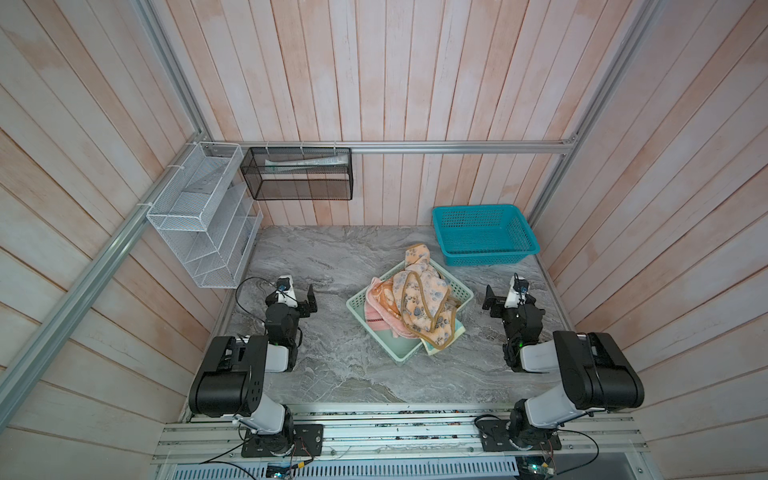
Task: Fold and stack the towels
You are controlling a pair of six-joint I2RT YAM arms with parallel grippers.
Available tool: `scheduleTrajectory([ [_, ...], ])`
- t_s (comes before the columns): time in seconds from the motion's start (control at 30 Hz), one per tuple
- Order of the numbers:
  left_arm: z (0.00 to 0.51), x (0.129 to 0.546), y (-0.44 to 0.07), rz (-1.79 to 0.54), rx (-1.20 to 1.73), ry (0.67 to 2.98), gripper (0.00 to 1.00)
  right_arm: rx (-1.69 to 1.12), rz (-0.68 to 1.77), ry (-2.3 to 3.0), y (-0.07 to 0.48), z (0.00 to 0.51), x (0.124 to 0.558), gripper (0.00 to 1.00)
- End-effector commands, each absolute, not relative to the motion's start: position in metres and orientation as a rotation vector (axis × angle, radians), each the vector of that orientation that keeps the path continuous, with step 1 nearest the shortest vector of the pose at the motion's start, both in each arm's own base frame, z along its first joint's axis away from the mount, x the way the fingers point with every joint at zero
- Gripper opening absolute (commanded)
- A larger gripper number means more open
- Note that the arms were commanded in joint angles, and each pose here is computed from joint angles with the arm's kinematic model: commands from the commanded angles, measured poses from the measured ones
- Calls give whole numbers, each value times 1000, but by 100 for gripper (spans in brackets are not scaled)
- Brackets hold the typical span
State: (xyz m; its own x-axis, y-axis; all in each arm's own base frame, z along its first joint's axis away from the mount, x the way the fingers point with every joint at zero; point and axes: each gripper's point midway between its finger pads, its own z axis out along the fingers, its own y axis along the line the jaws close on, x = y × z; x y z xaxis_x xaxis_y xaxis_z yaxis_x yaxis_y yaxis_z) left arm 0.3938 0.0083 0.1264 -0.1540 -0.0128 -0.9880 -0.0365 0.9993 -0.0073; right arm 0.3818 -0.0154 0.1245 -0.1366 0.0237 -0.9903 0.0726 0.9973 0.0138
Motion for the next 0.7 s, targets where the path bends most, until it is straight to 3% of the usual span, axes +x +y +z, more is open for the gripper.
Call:
scheduleTrajectory([
  [0.0, 127, 390, 8, 7, -35, 1721, 100, 75, -52, 1708, -18, 125, 378, 98],
  [0.67, 141, 382, -1, 6, 14, 1673, 100, 11, -38, 1656, -6, 144, 371, 98],
])
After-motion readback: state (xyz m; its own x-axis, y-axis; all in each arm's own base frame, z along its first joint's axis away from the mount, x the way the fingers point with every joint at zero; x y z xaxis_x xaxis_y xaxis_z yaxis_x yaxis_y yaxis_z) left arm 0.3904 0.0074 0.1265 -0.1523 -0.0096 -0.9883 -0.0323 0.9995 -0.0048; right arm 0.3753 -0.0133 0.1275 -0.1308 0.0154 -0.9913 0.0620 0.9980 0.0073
